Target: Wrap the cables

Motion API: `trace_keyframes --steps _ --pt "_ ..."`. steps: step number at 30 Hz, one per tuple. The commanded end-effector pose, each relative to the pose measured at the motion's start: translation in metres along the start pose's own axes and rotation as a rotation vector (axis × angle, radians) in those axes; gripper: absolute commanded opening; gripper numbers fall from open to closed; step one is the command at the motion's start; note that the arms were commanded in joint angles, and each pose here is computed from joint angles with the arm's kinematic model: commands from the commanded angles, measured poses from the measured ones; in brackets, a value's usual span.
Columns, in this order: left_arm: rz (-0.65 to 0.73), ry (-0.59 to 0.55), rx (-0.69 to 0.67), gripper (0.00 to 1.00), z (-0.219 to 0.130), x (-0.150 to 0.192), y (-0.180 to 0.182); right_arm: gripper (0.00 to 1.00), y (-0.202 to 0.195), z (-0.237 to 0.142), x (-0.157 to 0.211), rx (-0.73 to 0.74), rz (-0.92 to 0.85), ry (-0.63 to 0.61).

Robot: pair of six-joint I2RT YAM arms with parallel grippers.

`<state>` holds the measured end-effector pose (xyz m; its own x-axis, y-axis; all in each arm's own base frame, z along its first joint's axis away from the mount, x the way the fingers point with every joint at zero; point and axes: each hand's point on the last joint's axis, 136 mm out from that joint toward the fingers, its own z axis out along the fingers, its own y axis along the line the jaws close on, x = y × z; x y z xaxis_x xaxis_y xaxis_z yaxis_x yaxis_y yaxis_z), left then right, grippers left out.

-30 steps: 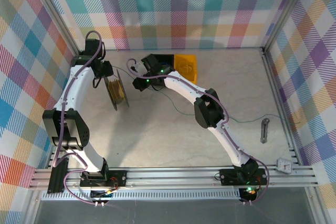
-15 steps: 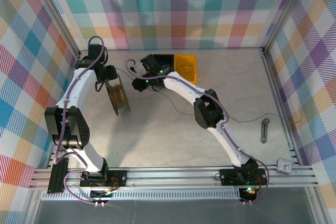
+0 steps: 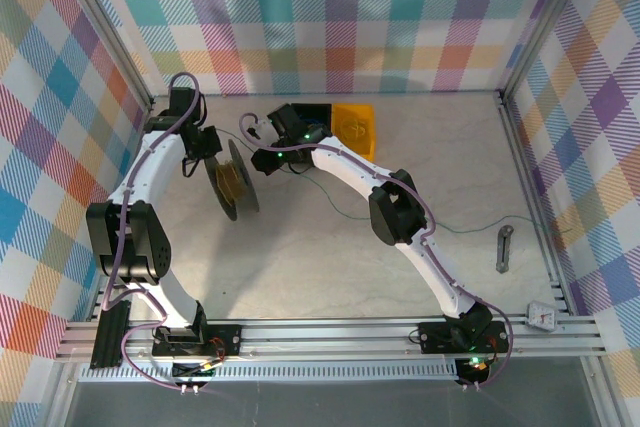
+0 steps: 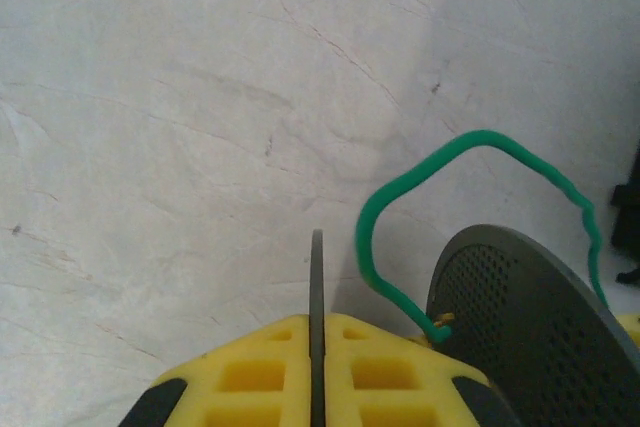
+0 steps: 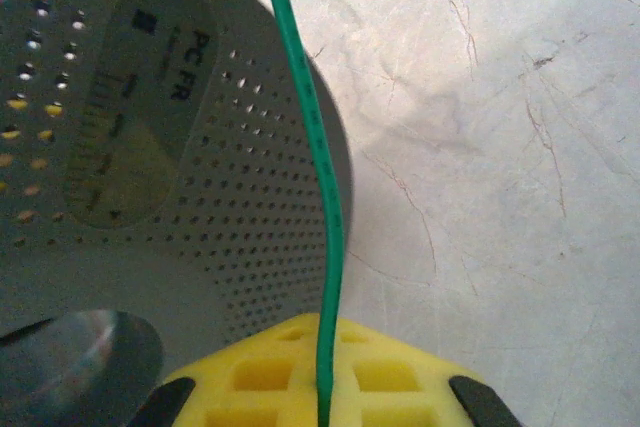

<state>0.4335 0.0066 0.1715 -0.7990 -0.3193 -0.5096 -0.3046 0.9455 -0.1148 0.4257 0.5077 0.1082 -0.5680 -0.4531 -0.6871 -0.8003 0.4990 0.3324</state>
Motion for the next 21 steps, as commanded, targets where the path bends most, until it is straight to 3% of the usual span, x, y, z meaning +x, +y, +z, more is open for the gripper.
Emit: trace_keyframes --steps 1,13,21 --pt "0.010 0.004 -0.003 0.00 0.003 -0.002 -0.003 0.00 0.018 -0.020 -0.023 -0.027 -0.036 -0.044" --pt "0.138 -0.089 -0.147 0.00 -0.006 -0.057 0.008 0.00 0.022 -0.038 -0.038 -0.012 -0.055 -0.068" --pt "0.146 -0.117 -0.195 0.00 0.004 -0.068 0.012 0.00 0.023 -0.044 -0.038 -0.015 -0.049 -0.057"
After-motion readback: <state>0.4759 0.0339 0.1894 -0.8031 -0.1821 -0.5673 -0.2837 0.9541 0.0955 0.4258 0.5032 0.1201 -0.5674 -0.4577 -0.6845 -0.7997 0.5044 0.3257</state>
